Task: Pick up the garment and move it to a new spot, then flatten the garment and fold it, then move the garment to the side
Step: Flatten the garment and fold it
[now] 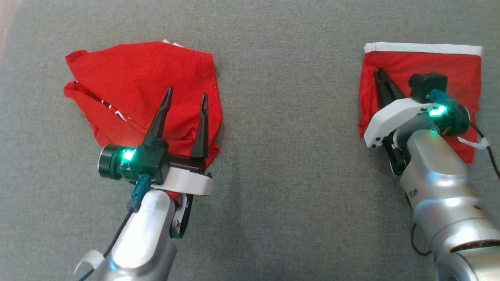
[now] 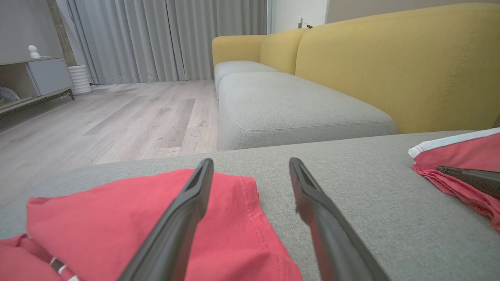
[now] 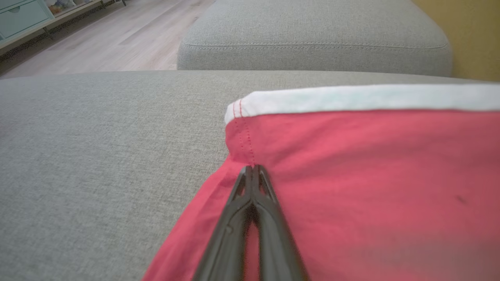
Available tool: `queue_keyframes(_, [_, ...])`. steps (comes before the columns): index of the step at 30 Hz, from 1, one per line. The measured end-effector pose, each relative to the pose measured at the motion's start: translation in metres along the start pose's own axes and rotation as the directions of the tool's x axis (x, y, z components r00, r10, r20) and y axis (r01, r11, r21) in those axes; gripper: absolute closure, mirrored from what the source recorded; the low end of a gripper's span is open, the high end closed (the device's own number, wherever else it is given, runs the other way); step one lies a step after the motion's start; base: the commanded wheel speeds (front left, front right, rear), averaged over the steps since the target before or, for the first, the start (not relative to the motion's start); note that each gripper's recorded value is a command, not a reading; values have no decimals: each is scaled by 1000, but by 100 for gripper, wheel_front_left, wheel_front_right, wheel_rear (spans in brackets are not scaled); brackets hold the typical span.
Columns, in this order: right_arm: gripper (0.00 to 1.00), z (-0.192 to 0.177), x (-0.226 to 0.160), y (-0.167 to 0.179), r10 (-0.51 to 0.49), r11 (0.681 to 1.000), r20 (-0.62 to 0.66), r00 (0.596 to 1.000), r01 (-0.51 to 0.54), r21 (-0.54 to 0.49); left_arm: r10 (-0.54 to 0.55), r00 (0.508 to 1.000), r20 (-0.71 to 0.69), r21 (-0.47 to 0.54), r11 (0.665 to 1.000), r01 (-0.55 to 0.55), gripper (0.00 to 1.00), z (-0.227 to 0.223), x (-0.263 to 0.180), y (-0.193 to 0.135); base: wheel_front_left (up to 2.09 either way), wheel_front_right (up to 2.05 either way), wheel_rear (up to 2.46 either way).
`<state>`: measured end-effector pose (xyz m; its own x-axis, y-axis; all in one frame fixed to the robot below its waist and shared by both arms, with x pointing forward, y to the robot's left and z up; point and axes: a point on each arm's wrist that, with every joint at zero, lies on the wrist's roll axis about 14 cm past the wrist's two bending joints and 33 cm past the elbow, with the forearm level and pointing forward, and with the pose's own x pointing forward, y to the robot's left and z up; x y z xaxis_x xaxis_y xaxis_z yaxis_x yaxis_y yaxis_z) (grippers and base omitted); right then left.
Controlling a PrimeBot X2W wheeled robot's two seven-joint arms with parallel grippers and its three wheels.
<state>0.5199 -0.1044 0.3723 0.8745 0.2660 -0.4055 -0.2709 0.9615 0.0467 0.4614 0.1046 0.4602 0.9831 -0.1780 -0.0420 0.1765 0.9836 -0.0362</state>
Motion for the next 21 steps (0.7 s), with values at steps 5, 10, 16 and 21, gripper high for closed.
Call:
queue_keyframes(5, [100, 5, -4, 2, 1, 1000, 12, 1000, -2, 13, -1, 1000, 10, 1, 1000, 1, 0, 5, -2, -1, 0, 0, 0])
queue_keyframes(10, [100, 24, -15, -4, -22, 998, 85, 996, 18, 52, -9, 1000, 28, -1, 1000, 9, 0, 12, -4, -6, 0, 0, 0])
queue_keyframes(16, [100, 55, -52, -27, -99, 991, 241, 965, 75, 106, -28, 999, 35, -13, 1000, 28, 0, 16, -13, -17, 0, 0, 0])
queue_keyframes(21, [0, 50, -104, -62, -215, 974, 297, 930, 181, 139, -60, 996, 59, -12, 998, 61, 0, 26, -17, -31, 0, 0, 0])
